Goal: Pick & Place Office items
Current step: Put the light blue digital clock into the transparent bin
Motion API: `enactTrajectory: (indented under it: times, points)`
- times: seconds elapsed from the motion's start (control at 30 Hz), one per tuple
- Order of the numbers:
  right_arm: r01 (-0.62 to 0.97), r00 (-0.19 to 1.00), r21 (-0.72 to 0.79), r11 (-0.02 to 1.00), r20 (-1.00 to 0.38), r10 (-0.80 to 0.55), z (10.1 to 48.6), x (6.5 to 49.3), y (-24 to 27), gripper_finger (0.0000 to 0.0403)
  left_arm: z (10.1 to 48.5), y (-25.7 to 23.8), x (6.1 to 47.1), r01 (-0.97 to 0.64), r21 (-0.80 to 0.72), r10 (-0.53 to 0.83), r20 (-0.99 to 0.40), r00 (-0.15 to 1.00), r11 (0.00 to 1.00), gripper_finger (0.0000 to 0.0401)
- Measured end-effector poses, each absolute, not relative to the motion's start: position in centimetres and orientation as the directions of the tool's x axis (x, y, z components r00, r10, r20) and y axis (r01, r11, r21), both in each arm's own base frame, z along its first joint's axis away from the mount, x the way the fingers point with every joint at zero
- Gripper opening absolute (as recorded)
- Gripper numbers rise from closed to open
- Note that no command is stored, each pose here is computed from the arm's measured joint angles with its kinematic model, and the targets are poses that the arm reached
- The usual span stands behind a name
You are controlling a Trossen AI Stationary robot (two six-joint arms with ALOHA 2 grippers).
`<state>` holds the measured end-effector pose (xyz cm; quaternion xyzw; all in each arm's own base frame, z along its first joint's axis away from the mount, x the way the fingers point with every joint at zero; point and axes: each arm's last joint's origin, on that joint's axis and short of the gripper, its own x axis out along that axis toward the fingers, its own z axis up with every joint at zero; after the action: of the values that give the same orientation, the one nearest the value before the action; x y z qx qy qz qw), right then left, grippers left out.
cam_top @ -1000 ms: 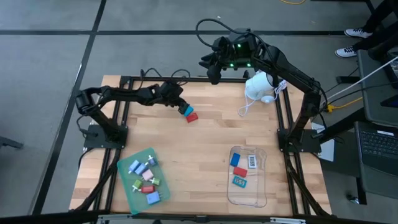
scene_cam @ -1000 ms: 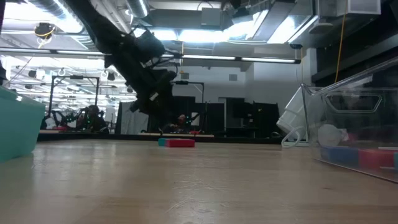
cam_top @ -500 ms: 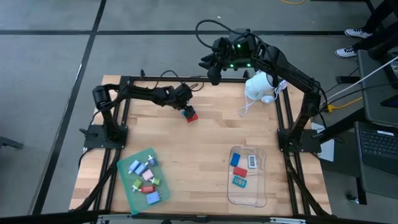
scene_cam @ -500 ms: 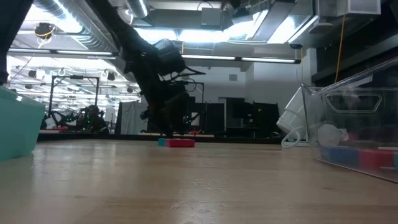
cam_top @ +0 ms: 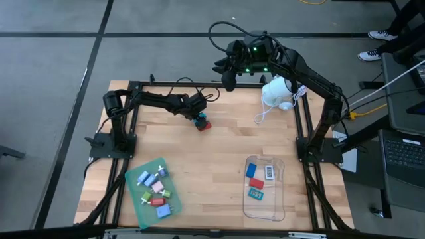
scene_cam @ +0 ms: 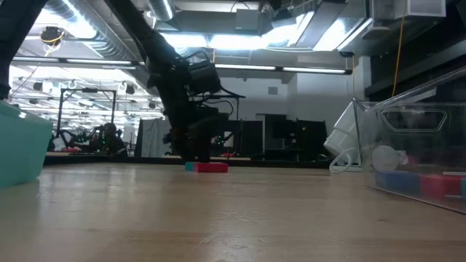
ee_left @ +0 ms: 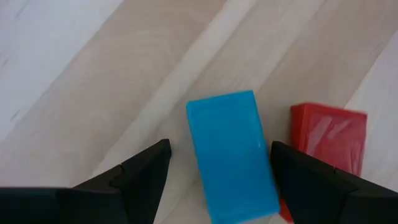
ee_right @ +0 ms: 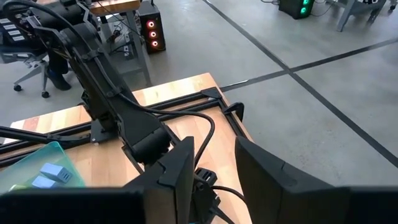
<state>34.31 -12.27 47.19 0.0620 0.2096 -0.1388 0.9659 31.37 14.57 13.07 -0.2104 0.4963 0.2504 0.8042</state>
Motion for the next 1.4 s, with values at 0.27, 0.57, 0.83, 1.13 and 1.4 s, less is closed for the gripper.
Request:
enactTrajectory:
  times: [0.27, 0.57, 0.83, 1.13, 1.4]
  points:
    - [0.287, 0.873, 0.046, 0.957, -0.422, -0.242, 47.2, 34.3, -12.3, 0.0121, 12.9, 14.2, 30.8, -0.644, -0.099, 0.153, -0.934, 0.324, 0.758, 0.0275]
    - [0.272, 0.878, 0.051, 0.961, -0.422, -0.226, 47.2, 34.3, -12.2, 0.0121, 12.8, 14.1, 30.7, -0.675, -0.135, 0.126, -0.938, 0.322, 0.725, 0.0274]
    - [0.249, 0.885, 0.062, 0.966, -0.421, -0.201, 47.2, 34.3, -12.1, 0.0121, 12.6, 13.9, 30.4, -0.682, -0.14, 0.094, -0.951, 0.294, 0.718, 0.0274]
    - [0.249, 0.885, 0.062, 0.966, -0.421, -0.201, 47.2, 34.3, -12.1, 0.0121, 12.5, 14.0, 30.2, -0.684, -0.126, 0.105, -0.953, 0.285, 0.718, 0.0238]
    - [0.249, 0.885, 0.06, 0.967, -0.42, -0.201, 47.2, 34.3, -12.1, 0.0121, 12.5, 14.1, 30.3, -0.685, -0.135, 0.108, -0.948, 0.3, 0.716, 0.015]
